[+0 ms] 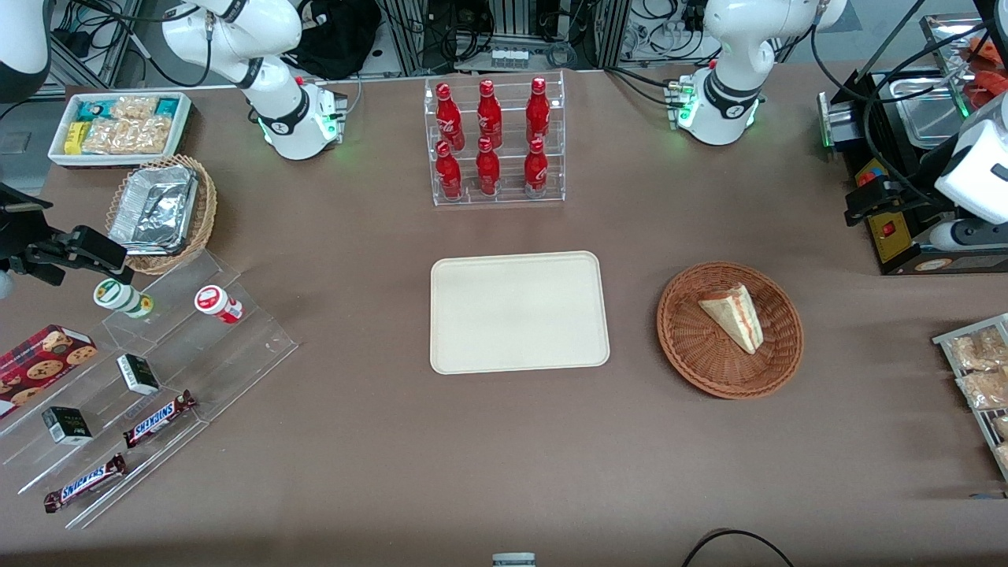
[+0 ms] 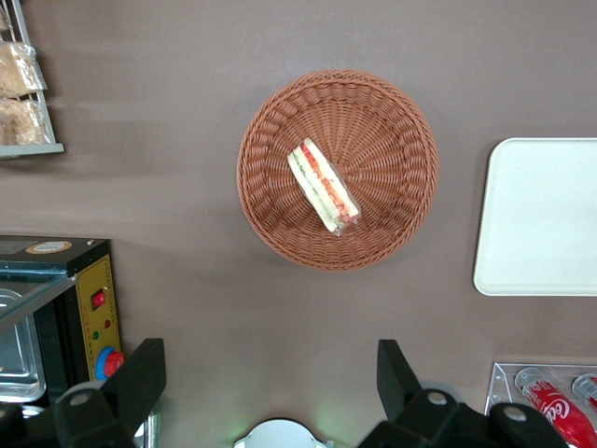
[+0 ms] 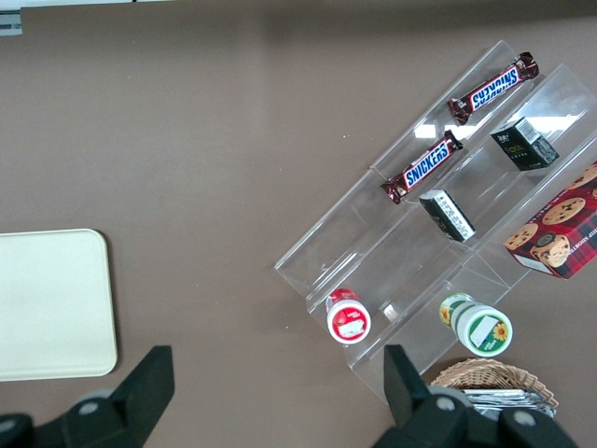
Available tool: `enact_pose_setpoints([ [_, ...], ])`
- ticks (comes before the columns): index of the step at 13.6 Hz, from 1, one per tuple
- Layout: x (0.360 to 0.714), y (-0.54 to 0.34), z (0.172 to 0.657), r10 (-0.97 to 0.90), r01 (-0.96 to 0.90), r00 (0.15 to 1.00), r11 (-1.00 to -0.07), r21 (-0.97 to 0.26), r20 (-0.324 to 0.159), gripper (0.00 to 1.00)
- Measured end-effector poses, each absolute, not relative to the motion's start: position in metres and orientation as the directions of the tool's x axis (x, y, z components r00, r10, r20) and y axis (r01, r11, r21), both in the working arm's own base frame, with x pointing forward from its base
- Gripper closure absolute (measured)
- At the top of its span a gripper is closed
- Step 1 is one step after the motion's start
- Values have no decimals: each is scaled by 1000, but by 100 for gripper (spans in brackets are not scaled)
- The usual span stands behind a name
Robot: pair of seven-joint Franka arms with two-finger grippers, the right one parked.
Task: Place sandwich from basket to tray
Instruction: 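Move the left gripper over the wrapped sandwich in the wicker basket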
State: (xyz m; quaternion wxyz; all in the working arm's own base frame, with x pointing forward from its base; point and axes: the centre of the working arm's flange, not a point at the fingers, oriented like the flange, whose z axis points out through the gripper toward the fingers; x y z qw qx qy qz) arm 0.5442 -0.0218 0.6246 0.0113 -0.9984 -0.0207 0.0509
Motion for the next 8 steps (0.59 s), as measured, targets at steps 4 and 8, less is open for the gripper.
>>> enact_pose_setpoints([
  [4,546,-22,621,43,40,993,-999,-25,-108,0],
  [8,560,-21,574,47,44,985,-999,-26,-163,0],
])
